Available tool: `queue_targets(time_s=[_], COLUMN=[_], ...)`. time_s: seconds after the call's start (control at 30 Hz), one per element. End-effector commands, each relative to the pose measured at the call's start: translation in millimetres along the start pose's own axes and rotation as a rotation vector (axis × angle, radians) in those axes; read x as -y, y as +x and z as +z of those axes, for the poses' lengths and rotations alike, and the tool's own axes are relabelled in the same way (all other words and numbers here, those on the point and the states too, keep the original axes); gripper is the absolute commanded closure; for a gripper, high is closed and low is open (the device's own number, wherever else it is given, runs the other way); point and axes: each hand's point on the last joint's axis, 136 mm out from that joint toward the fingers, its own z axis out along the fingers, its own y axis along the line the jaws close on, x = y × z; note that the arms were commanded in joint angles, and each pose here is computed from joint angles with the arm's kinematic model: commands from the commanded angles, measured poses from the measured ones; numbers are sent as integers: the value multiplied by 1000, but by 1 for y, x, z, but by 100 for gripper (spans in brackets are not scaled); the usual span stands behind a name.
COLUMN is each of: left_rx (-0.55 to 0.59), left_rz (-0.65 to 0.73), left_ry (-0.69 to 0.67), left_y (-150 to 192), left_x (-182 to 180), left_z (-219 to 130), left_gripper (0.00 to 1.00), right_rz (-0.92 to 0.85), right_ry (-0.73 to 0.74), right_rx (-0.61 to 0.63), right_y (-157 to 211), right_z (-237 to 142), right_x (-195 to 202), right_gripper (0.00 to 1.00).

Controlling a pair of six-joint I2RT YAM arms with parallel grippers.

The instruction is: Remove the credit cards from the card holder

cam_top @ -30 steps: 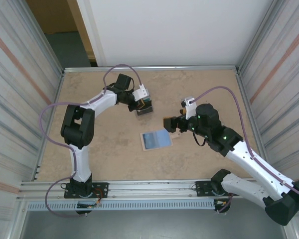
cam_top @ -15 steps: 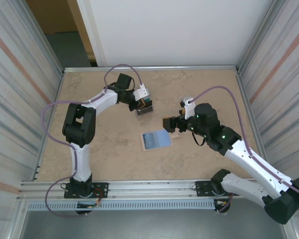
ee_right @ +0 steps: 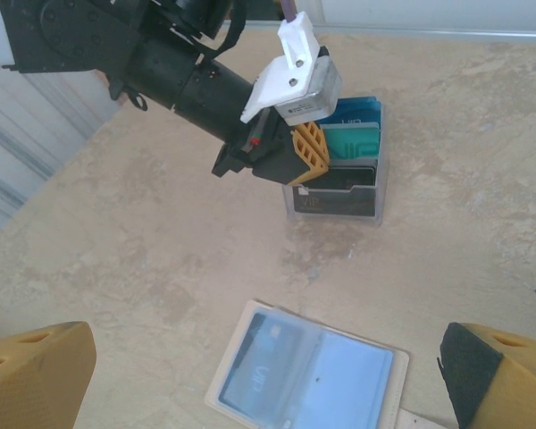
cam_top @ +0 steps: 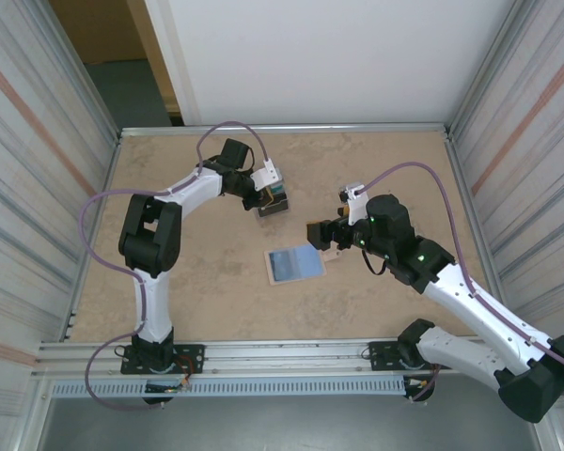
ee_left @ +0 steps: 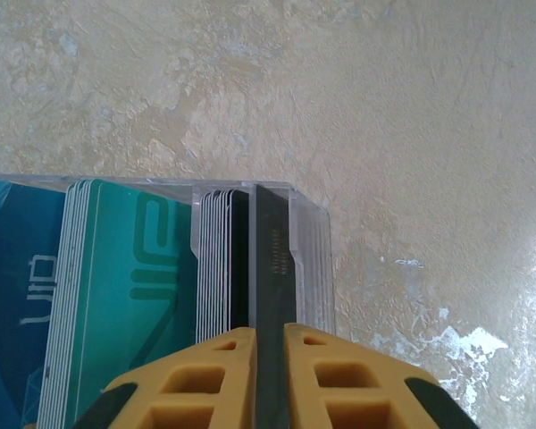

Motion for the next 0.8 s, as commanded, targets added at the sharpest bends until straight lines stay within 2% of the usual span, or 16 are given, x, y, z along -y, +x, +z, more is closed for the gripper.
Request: queue_targets(time_s=[0.0,0.2,0.37,0.53,0.7,0.73,0.77], left_rx=[5,31,98,166,217,228,242], left_rz=[0,2,-16,-86,-246,-275,-305], left_ry=[-26,-53,-110,-252,-435,-461,-489], left_y=[-6,-19,-38,-44,-29,-25,-20], left_x=[-10,-10,-7,-2,8,11,16], left_z=[-11,-28,-59,-100,-138,-144,-150], left_gripper=[82,80,65,40,17,12,2], right_rz=[23,32,44,58,95,98,100], right_ry=[-2,31,80,167,227,231,237], right_rx=[15,8,10,0,-119,-145,-175], right_y=[-5,-2,3,12,38,43,50], right_z=[-3,-1,2,10,33,37,42], right_x=[-1,5,11,21,28,27,25], right_gripper=[1,1,1,0,16,20,22])
